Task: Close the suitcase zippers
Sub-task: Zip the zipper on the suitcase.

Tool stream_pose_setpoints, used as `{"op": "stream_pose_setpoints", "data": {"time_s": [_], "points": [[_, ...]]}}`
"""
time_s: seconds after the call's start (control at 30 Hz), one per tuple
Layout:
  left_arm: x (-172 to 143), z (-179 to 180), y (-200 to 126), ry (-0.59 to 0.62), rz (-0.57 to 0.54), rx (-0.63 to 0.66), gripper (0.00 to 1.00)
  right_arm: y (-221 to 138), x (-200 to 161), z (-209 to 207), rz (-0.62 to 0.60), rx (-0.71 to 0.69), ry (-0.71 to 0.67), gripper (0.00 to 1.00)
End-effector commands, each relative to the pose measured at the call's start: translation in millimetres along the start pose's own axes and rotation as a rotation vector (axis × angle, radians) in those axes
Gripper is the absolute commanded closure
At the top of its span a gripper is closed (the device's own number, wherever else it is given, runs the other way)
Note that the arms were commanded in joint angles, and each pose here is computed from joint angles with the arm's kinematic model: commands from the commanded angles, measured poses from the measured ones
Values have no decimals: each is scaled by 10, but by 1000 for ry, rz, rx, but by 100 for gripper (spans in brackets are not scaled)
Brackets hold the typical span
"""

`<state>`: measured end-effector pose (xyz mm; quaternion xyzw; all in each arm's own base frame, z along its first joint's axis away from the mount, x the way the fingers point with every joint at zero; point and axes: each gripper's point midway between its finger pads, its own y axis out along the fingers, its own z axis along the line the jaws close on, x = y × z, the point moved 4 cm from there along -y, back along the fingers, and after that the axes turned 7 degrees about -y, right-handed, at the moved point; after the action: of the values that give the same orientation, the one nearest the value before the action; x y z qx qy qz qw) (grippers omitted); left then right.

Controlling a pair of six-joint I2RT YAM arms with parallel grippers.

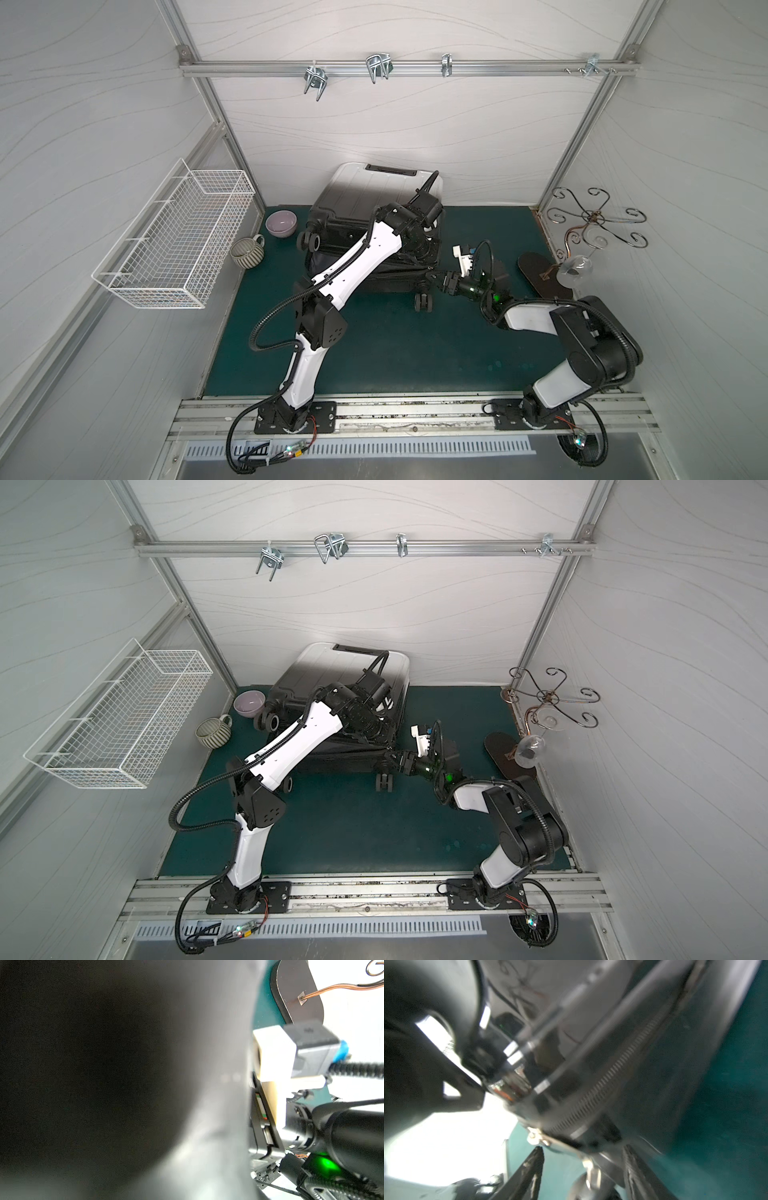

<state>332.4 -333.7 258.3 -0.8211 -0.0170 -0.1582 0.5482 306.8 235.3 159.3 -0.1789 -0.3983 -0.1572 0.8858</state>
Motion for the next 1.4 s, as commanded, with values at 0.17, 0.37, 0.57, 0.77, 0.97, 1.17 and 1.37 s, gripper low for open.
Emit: {"op": "stream_pose_setpoints", "data": {"time_s": [0.17, 0.37, 0.57, 0.77, 0.97, 1.17, 1.37], "points": [[96, -327, -346, 189, -85, -202, 100, 96, 73, 144, 42, 129, 24, 52], [98, -320, -332, 191, -84, -196, 100, 91, 27, 196, 66, 188, 32, 61], [105, -325, -320, 191, -85, -198, 100, 48, 20, 241, 66, 191, 9, 74], [104, -324, -301, 190, -80, -198, 100, 7, 5, 275, 55, 201, -21, 74], [106, -319, -280, 189, -77, -195, 100, 26, 67, 338, 51, 222, -36, 63], [112, -334, -287, 186, -79, -202, 100, 124, 90, 223, 50, 164, 33, 64], [111, -333, -257, 182, -72, -204, 100, 214, 58, 209, 46, 30, 74, 80]]}}
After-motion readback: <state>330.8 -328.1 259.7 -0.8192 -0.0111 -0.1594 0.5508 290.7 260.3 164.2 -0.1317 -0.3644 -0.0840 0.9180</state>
